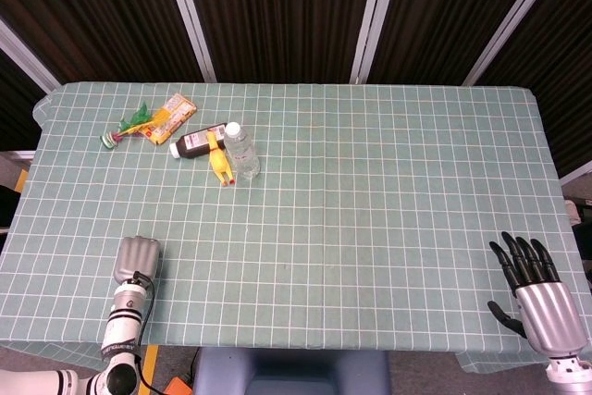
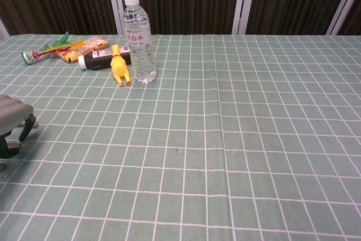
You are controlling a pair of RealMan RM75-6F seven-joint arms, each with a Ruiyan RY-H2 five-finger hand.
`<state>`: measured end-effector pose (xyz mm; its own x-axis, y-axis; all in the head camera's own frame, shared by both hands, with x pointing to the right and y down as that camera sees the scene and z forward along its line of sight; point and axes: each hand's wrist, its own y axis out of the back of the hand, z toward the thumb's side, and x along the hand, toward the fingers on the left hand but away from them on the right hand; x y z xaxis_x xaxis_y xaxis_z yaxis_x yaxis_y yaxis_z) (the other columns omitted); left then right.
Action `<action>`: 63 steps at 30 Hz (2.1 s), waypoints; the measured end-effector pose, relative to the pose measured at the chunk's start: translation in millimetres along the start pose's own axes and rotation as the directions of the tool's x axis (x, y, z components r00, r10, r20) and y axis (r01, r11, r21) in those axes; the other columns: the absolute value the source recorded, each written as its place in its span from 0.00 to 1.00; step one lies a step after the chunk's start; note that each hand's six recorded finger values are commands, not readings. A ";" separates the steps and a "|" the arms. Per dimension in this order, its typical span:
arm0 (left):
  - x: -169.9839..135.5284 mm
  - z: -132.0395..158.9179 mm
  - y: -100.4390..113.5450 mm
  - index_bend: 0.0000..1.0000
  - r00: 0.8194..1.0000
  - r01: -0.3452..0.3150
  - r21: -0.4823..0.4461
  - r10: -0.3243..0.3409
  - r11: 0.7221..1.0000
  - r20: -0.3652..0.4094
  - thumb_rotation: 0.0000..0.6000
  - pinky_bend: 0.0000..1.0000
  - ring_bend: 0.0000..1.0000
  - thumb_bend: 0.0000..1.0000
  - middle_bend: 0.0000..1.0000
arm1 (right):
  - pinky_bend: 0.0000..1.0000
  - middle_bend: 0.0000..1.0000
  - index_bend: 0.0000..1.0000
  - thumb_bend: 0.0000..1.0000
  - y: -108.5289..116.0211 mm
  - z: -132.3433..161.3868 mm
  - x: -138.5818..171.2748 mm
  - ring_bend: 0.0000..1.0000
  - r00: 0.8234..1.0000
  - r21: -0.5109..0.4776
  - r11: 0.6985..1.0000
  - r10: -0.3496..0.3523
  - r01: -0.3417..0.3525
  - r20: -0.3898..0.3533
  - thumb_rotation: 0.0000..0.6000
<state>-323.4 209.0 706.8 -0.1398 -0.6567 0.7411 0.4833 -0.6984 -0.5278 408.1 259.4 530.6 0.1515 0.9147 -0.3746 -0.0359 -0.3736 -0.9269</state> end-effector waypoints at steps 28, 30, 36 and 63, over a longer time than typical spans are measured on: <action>-0.2 -0.7 2.1 0.56 0.999 -0.023 -0.022 0.023 0.999 0.026 1.00 1.00 1.00 0.46 1.00 | 0.00 0.00 0.00 0.28 -1.2 0.4 -0.1 0.00 1.000 0.004 1.000 0.002 -0.002 0.001 1.00; -2.0 -1.0 3.6 0.56 0.999 -0.027 -0.030 0.028 0.999 0.035 1.00 1.00 1.00 0.46 1.00 | 0.00 0.00 0.00 0.28 -1.0 0.5 0.1 0.00 1.000 0.004 1.000 0.001 -0.001 0.002 1.00; -9.6 -2.6 9.6 0.55 0.997 -0.051 -0.052 0.054 0.997 0.058 1.00 1.00 1.00 0.45 1.00 | 0.00 0.00 0.00 0.28 -1.3 0.7 0.3 0.00 1.000 0.004 1.000 0.001 -0.001 0.001 1.00; -3.1 -20.0 5.0 0.58 0.969 -0.100 -0.485 0.197 0.869 0.151 1.00 1.00 1.00 0.45 1.00 | 0.00 0.00 0.00 0.28 -2.7 2.4 0.8 0.00 1.000 0.007 1.000 0.006 -0.006 0.000 1.00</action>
<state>-337.8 201.8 693.5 0.0902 -0.7305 0.6769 0.0145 -0.6787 -0.7343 406.0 261.6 532.7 0.1515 0.9123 -0.3805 -0.0441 -0.3784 -0.9246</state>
